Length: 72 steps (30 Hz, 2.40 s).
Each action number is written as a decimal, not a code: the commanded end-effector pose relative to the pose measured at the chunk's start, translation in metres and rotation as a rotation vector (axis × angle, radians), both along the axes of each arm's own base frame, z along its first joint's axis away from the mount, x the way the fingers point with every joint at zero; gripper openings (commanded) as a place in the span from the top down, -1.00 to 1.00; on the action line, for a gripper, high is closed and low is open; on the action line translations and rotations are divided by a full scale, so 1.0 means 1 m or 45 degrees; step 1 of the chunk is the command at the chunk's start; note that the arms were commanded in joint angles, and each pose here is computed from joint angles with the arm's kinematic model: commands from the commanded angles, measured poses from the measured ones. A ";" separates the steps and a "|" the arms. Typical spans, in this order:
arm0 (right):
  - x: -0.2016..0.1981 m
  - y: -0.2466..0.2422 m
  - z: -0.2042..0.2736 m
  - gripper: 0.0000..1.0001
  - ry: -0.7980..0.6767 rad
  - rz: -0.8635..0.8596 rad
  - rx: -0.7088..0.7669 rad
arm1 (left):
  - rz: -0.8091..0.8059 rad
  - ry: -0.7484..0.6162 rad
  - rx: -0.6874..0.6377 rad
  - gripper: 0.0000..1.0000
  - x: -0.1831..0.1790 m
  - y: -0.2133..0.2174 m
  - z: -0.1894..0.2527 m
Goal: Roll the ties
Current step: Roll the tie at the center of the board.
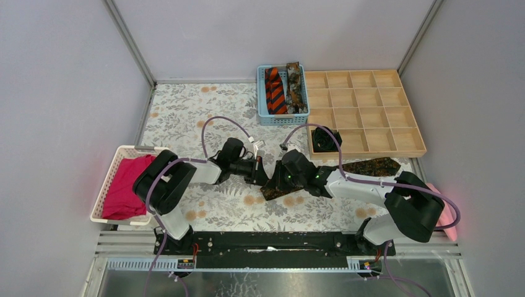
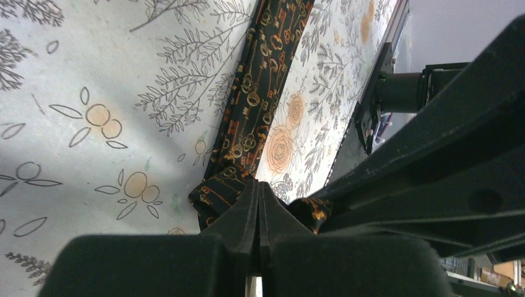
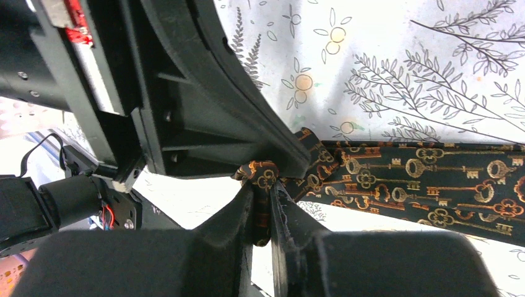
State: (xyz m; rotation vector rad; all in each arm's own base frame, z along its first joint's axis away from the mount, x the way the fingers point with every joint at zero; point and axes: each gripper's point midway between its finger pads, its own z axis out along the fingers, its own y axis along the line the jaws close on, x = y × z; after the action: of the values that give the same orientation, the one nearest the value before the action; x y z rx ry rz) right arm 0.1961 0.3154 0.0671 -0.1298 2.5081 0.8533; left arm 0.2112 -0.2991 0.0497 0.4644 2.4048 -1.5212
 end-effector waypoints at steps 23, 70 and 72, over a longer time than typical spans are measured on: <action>0.047 0.005 0.018 0.71 -0.038 -0.072 0.045 | -0.243 0.076 -0.189 0.95 -0.024 -0.017 0.015; 0.019 -0.012 0.016 0.94 0.202 -0.324 0.234 | 0.075 -0.079 0.244 0.78 0.062 -0.017 -0.004; 0.017 -0.015 0.011 0.95 0.217 -0.364 0.269 | 0.074 -0.077 0.255 0.79 0.058 -0.014 -0.006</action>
State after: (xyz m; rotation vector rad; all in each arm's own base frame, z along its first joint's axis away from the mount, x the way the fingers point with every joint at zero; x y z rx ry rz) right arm 0.2175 0.3000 0.0758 0.2677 2.5232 0.9548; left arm 0.2738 -0.3231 0.0503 0.4712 2.4837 -1.3215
